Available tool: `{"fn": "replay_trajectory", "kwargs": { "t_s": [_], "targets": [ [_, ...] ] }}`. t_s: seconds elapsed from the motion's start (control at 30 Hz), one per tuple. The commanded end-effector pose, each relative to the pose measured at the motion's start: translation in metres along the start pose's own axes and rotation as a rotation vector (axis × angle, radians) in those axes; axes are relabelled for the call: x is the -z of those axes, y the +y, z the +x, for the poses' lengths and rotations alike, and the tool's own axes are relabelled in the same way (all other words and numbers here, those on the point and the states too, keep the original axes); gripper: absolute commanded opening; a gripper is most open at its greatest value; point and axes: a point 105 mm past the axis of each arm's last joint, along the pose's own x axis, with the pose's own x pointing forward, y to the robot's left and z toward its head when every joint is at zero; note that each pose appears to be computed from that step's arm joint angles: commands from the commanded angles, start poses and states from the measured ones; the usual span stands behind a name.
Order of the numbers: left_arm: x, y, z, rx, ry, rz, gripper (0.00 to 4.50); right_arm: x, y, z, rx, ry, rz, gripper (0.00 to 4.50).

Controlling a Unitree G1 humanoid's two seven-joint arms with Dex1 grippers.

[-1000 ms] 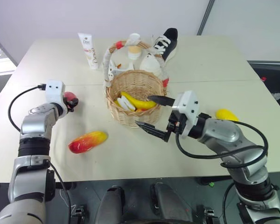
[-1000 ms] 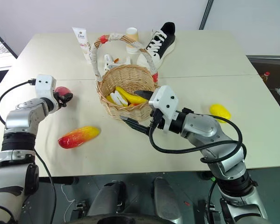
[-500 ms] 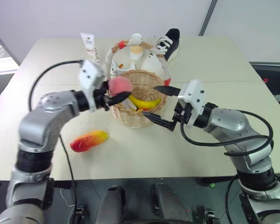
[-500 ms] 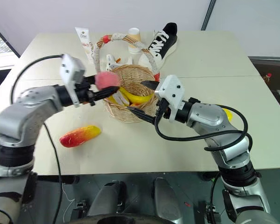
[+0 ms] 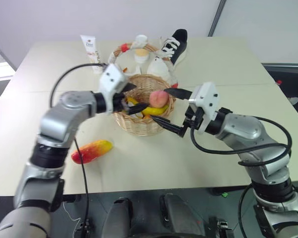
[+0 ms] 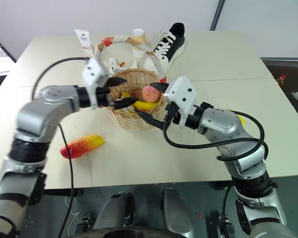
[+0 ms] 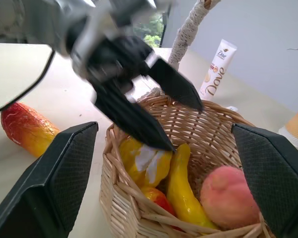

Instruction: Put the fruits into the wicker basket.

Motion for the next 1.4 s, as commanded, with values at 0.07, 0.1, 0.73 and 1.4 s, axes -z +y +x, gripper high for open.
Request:
{"fn": "replay_trajectory", "kwargs": {
  "t_s": [0.07, 0.1, 0.73, 1.4],
  "targets": [
    [0.013, 0.004, -0.064, 0.061, 0.110, 0.025, 4.46, -0.005, -0.001, -0.006, -0.008, -0.010, -0.045, 4.50],
    [0.018, 0.003, -0.073, 0.073, 0.149, 0.017, 4.46, -0.004, -0.001, -0.006, -0.012, -0.008, -0.045, 4.50],
    [0.114, -0.040, -0.069, 0.319, 0.595, 0.149, 4.22, -0.009, 0.018, 0.006, -0.095, -0.054, -0.030, 4.50],
    [-0.015, -0.007, 0.032, 0.009, -0.032, 0.150, 1.66, 0.004, -0.008, -0.020, 0.024, 0.030, -0.058, 4.50]
  ]
}}
